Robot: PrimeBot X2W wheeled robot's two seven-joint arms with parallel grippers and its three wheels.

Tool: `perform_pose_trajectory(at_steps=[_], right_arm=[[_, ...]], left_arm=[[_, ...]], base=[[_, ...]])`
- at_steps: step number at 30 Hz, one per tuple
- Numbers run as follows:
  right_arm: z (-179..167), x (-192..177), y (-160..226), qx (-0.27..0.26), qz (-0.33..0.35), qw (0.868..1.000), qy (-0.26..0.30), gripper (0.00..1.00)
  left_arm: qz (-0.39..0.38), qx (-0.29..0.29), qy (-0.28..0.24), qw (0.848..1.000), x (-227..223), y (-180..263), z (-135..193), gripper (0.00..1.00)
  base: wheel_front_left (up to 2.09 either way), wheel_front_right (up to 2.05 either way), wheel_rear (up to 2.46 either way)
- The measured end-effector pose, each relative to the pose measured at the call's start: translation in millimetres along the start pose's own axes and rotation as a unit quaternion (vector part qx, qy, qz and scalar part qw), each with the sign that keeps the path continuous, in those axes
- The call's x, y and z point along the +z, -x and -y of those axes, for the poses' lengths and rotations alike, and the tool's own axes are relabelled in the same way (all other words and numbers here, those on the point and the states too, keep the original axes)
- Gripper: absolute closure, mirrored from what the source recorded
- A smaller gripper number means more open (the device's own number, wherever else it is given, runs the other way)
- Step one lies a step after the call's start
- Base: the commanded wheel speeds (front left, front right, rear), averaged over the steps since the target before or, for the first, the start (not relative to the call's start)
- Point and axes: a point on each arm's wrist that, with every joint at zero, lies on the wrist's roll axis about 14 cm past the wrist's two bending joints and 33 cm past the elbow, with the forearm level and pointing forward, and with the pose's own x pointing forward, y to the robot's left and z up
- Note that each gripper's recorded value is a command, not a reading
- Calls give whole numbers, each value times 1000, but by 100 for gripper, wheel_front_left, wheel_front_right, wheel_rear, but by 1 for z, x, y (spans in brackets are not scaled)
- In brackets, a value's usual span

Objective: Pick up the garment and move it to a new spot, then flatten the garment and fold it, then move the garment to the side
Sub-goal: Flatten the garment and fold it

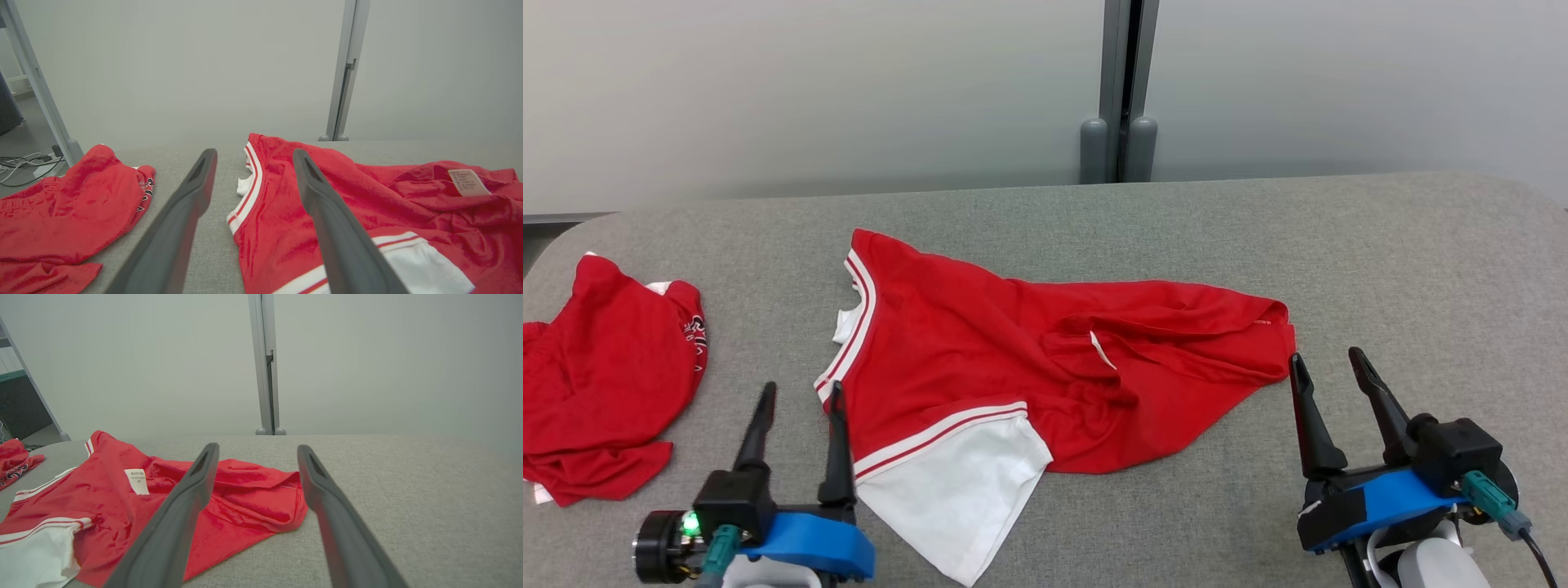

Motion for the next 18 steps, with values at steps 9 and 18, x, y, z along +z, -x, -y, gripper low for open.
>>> perform_pose_trajectory(at_steps=[9, 18], right_arm=[[-1, -1, 2, 2, -3, 1000, -1, 0], [2, -5, 5, -3, -8, 1000, -2, 0]], left_arm=[[-81, -75, 8, 994, -50, 17, 46, 0], [-157, -76, 4, 985, -90, 24, 50, 0]], base=[[0, 0, 0], [0, 0, 0]])
